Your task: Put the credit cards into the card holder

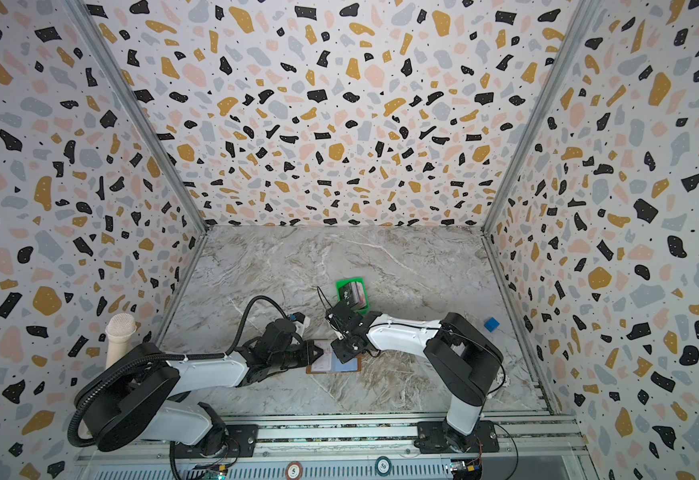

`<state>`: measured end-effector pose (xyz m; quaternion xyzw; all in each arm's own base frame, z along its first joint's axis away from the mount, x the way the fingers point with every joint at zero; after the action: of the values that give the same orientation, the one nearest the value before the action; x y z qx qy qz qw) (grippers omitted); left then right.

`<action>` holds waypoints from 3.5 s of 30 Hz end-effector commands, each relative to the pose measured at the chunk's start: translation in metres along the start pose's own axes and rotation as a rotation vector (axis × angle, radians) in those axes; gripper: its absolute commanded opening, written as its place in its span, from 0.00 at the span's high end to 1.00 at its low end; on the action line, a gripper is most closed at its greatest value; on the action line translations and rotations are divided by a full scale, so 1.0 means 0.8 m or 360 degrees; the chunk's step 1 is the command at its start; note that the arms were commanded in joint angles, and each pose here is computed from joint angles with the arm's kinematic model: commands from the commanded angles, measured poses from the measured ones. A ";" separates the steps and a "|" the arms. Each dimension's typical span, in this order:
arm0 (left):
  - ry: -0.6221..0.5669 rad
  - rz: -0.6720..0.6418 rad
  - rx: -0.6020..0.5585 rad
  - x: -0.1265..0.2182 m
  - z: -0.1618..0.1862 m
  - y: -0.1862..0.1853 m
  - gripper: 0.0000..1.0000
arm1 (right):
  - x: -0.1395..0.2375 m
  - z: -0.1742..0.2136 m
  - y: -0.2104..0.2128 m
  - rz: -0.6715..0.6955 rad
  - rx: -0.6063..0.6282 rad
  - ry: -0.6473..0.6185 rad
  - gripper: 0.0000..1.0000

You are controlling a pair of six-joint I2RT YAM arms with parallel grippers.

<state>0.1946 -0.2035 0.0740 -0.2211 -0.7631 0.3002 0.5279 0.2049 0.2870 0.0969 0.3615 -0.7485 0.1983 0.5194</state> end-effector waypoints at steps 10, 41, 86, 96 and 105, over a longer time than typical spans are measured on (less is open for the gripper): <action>0.0123 -0.0187 0.0028 -0.003 0.025 0.035 1.00 | 0.010 -0.003 -0.018 0.0156 -0.0001 0.0065 0.58; 0.0157 -0.0174 0.0032 -0.006 0.028 0.035 1.00 | -0.015 0.025 -0.004 0.0086 0.0060 0.0182 0.91; 0.0167 -0.0166 0.0034 -0.007 0.028 0.033 1.00 | 0.012 0.009 -0.020 0.0108 0.0014 0.0098 0.97; 0.0077 -0.0081 0.0015 0.012 0.011 0.004 1.00 | 0.041 -0.006 -0.028 0.0044 -0.0057 -0.0039 1.00; 0.0172 -0.0122 0.0058 0.007 0.031 0.026 1.00 | 0.035 -0.006 -0.012 -0.0074 -0.0051 -0.0045 0.73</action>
<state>0.1837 -0.1987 0.0762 -0.2175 -0.7521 0.2946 0.5480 0.2170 0.2719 0.1174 0.3581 -0.7561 0.1782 0.5180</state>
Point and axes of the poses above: each gripper's point midway between its finger pads, its own x axis back along the fingers, its own y axis along the line the jaws close on, z = x × y, the point moved 7 cm from there along x, back along the fingers, and after that the axes turned 9 degrees about x, right-handed, at the moved point
